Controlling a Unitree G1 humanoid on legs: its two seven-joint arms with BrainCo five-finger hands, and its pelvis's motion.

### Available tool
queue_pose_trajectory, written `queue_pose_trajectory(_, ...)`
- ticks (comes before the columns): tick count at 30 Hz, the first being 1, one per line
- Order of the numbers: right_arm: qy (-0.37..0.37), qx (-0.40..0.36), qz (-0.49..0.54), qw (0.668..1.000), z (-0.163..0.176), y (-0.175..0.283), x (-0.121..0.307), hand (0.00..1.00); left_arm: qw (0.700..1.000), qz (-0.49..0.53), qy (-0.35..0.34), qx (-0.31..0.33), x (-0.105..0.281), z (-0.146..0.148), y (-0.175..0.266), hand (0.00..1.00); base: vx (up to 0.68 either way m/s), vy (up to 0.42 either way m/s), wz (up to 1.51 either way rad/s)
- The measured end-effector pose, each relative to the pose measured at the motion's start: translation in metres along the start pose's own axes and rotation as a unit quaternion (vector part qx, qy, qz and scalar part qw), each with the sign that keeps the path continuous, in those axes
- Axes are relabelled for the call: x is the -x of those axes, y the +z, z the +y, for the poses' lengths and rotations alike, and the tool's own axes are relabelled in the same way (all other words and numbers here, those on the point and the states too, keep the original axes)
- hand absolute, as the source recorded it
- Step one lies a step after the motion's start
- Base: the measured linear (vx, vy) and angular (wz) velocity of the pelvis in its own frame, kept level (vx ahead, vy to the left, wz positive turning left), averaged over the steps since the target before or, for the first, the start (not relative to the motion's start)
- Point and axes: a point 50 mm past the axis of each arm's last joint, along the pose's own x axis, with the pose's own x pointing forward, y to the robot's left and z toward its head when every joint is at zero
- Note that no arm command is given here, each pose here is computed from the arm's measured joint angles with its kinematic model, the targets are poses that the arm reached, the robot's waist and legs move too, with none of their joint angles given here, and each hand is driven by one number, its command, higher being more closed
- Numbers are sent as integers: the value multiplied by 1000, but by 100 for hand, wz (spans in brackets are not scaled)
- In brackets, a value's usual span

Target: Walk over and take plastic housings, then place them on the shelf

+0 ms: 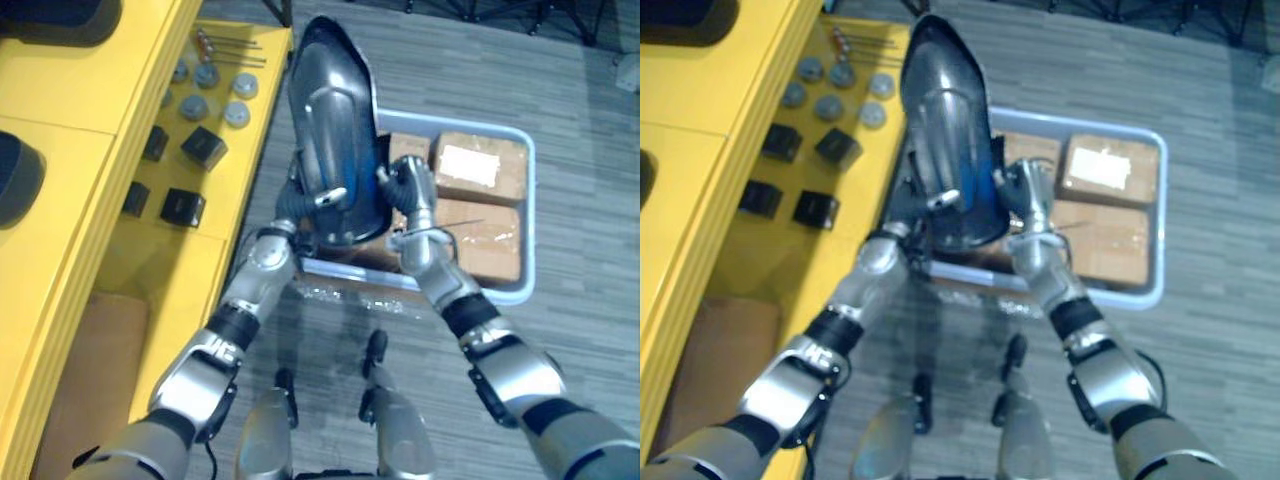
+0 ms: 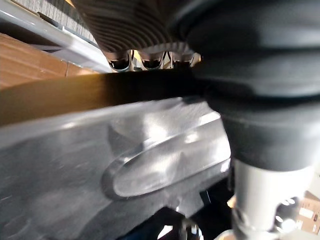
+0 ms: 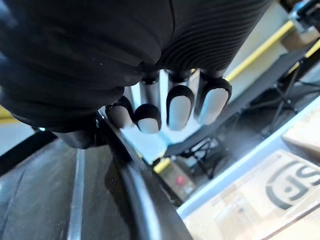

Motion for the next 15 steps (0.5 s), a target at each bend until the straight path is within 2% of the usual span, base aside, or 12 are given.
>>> queue_pose_trajectory(15, -19, -40, -25, 999, 2, 16, 8, 100, 999, -11, 36, -29, 1, 0, 2, 100, 0, 0, 0)
